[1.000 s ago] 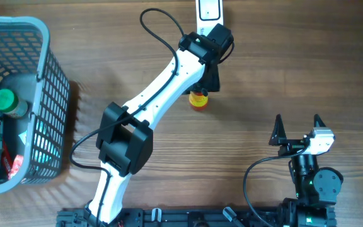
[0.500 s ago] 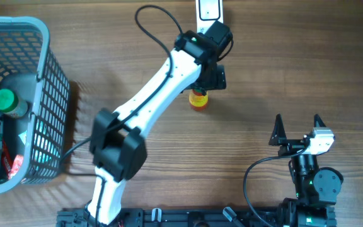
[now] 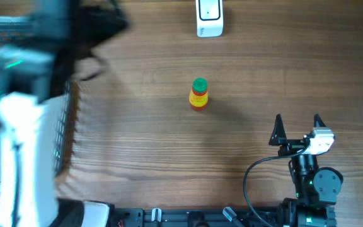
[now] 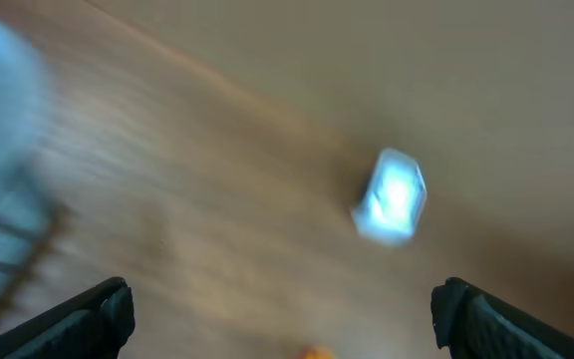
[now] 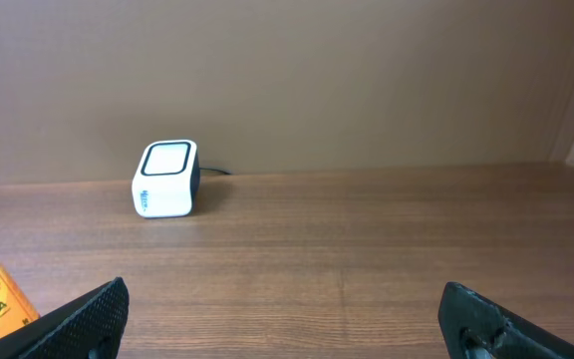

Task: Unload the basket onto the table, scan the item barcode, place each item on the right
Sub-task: 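Carry the bottle past the scanner and stand it upright on table, then reach the left gripper into the basket and grasp the green-lidded jar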

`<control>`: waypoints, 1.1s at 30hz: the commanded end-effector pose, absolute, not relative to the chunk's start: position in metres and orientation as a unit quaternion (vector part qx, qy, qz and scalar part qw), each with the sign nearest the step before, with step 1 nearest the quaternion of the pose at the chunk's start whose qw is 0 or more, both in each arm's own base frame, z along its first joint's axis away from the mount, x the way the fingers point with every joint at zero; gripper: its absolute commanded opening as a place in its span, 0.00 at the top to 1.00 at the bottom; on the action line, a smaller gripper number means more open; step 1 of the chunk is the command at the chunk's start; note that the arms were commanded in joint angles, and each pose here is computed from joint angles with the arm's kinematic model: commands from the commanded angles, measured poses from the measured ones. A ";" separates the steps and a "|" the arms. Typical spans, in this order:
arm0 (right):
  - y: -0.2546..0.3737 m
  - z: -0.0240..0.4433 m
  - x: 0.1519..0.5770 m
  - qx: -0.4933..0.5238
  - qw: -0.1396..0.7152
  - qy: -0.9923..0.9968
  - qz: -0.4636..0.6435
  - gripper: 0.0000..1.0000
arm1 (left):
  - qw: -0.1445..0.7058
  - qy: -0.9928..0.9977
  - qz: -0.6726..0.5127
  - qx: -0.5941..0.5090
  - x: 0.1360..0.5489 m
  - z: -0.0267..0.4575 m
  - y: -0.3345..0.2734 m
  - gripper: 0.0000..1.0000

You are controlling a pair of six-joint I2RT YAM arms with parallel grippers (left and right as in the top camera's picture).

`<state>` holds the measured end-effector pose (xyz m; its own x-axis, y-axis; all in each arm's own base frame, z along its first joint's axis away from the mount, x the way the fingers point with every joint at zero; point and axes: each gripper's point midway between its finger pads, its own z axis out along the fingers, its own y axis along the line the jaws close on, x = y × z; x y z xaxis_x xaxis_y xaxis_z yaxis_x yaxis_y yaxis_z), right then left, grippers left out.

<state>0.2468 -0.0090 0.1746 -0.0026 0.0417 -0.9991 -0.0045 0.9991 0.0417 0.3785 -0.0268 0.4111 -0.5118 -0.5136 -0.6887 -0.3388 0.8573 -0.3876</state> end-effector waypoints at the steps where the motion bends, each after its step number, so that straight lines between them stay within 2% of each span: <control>1: -0.009 0.176 0.246 0.016 0.709 0.705 0.021 0.00 | 0.429 0.813 -0.041 -0.391 0.339 0.419 0.082 0.00; 4: -0.009 0.176 0.246 0.016 0.709 0.705 0.021 0.00 | 0.356 0.784 -0.010 -0.509 0.303 0.383 0.156 0.00; 6: -0.009 0.176 0.246 0.016 0.709 0.705 0.021 0.00 | 0.306 0.770 -0.017 -0.559 0.289 0.356 0.186 0.00; 10: -0.009 0.176 0.246 0.016 0.709 0.705 0.021 0.00 | 0.214 0.754 -0.046 -0.620 0.281 0.296 0.214 0.00; 13: -0.009 0.176 0.246 0.016 0.709 0.705 0.021 0.00 | 0.169 0.746 -0.049 -0.642 0.291 0.246 0.223 0.00; 16: -0.009 0.176 0.246 0.016 0.709 0.705 0.021 0.00 | 0.171 0.740 -0.049 -0.649 0.307 0.199 0.238 0.00; 24: -0.009 0.176 0.246 0.016 0.709 0.705 0.021 0.00 | 0.163 0.738 -0.016 -0.655 0.324 0.135 0.267 0.00; 33: -0.009 0.176 0.246 0.016 0.709 0.705 0.021 0.00 | 0.160 0.735 0.017 -0.659 0.337 0.094 0.293 0.00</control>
<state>0.2468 -0.0090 0.1745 -0.0030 0.0417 -0.9991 -0.0045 0.9991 0.0418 0.3369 0.2857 0.1140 -0.0898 -0.9622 -0.2569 -0.9640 0.1488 -0.2202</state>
